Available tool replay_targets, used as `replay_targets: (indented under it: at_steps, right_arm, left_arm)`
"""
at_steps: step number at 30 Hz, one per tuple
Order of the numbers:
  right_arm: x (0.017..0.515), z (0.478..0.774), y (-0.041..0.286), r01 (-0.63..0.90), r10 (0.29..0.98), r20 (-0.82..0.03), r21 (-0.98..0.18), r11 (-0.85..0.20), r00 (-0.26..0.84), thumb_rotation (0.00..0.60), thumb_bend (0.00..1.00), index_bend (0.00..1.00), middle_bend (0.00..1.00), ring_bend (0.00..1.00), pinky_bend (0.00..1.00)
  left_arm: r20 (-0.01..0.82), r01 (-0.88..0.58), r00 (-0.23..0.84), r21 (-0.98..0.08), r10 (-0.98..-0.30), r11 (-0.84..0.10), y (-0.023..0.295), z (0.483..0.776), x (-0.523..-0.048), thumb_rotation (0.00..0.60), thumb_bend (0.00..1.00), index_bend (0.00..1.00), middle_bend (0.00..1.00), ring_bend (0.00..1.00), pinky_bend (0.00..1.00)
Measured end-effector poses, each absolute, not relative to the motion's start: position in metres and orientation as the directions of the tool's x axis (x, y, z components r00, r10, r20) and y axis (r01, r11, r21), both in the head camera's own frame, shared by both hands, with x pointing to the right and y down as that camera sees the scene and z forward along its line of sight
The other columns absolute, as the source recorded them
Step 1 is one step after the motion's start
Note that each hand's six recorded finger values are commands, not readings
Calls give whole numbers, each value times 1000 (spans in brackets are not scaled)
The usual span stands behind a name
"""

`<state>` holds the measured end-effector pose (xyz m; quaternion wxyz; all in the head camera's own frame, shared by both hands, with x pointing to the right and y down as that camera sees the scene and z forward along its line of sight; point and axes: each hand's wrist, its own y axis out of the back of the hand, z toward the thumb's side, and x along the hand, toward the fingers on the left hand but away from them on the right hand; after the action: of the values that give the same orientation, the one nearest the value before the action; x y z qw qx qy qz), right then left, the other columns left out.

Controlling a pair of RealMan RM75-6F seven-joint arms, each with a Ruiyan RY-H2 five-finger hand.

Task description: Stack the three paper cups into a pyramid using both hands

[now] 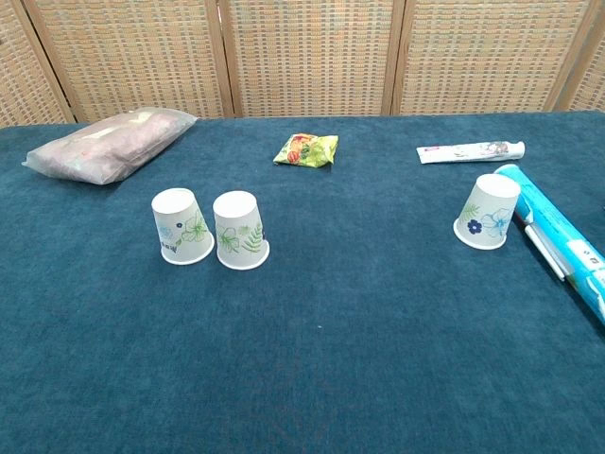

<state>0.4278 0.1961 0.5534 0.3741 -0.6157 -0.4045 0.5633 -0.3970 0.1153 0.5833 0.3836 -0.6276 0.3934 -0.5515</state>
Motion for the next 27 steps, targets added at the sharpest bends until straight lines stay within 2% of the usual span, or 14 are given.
replay_targets:
  at_steps: [5, 9, 15, 23, 27]
  right_arm:
    - [400, 566, 165, 56, 893, -421, -899, -434, 162, 600, 0, 5, 52, 0, 7]
    - [378, 582, 146, 49, 858, -458, -876, -480, 232, 600, 2, 26, 84, 0, 42]
    - [342, 627, 121, 67, 787, -545, -809, -585, 287, 600, 119, 81, 143, 48, 131]
    - [312, 682, 80, 27, 749, -607, -772, -635, 264, 600, 203, 148, 245, 156, 262]
    - [296, 696, 69, 39, 750, -609, -769, -638, 259, 600, 250, 204, 334, 252, 400]
  left_arm:
    - [383, -104, -8, -919, -924, -380, 141, 567, -434, 600, 261, 0, 0, 0, 0]
    - [370, -124, -8, -922, -929, -367, 152, 562, -440, 600, 261, 0, 0, 0, 0]
    - [355, -118, 16, -928, -935, -354, 162, 557, -444, 600, 262, 0, 0, 0, 0]
    - [354, -113, 11, -929, -935, -353, 160, 557, -446, 600, 263, 0, 0, 0, 0]
    - [359, -109, 4, -928, -933, -357, 159, 559, -449, 600, 264, 0, 0, 0, 0]
